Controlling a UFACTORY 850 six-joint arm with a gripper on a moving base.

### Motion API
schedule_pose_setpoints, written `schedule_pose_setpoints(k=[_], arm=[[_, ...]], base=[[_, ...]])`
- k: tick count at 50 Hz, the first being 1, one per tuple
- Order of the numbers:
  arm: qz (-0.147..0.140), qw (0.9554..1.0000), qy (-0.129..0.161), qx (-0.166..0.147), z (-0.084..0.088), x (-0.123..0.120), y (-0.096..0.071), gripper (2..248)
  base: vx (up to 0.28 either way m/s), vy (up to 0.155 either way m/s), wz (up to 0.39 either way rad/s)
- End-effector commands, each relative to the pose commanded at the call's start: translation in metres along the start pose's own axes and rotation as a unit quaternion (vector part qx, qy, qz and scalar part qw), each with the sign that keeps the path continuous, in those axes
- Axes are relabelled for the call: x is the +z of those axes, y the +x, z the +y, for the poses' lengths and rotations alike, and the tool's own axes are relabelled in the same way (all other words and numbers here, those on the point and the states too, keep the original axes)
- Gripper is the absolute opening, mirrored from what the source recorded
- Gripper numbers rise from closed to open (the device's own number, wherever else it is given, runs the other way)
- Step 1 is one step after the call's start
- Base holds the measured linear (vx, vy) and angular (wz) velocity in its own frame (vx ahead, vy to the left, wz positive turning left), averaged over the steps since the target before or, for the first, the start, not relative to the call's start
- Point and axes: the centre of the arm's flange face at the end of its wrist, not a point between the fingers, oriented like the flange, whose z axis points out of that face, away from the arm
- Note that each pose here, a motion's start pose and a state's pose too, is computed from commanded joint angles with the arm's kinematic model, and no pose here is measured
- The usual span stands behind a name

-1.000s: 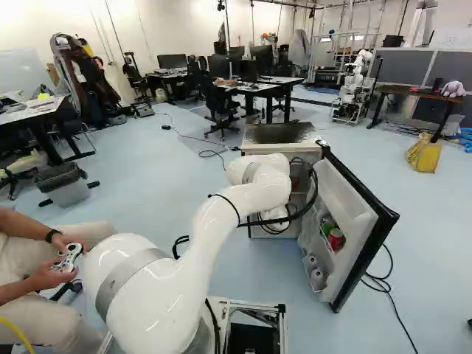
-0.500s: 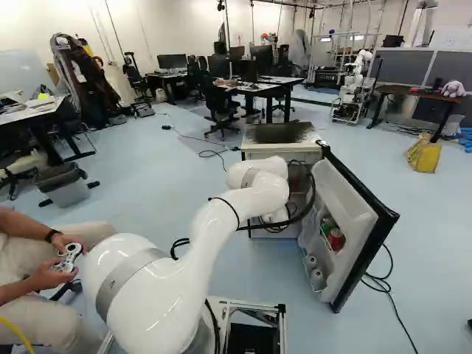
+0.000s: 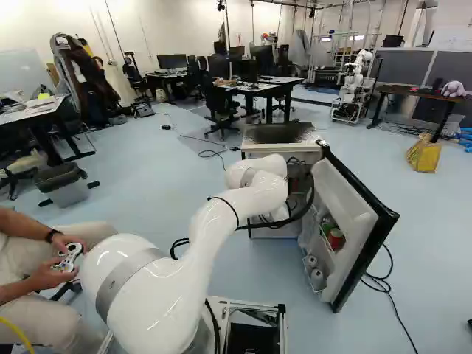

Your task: Grab a drink from the fridge

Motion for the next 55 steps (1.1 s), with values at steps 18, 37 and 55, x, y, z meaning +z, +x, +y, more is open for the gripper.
schedule_pose_setpoints(k=[18, 37, 55], arm=[[0.017, 0.9998, 0.0, -0.009, -0.001, 0.012, -0.005, 171], [0.019, 0.9998, 0.0, -0.009, -0.001, 0.013, -0.005, 101], [0.019, 0.9998, 0.0, -0.009, -0.001, 0.013, -0.005, 90]], base=[[0.0, 0.0, 0.0], [0.0, 0.0, 0.0], [0.0, 0.0, 0.0]])
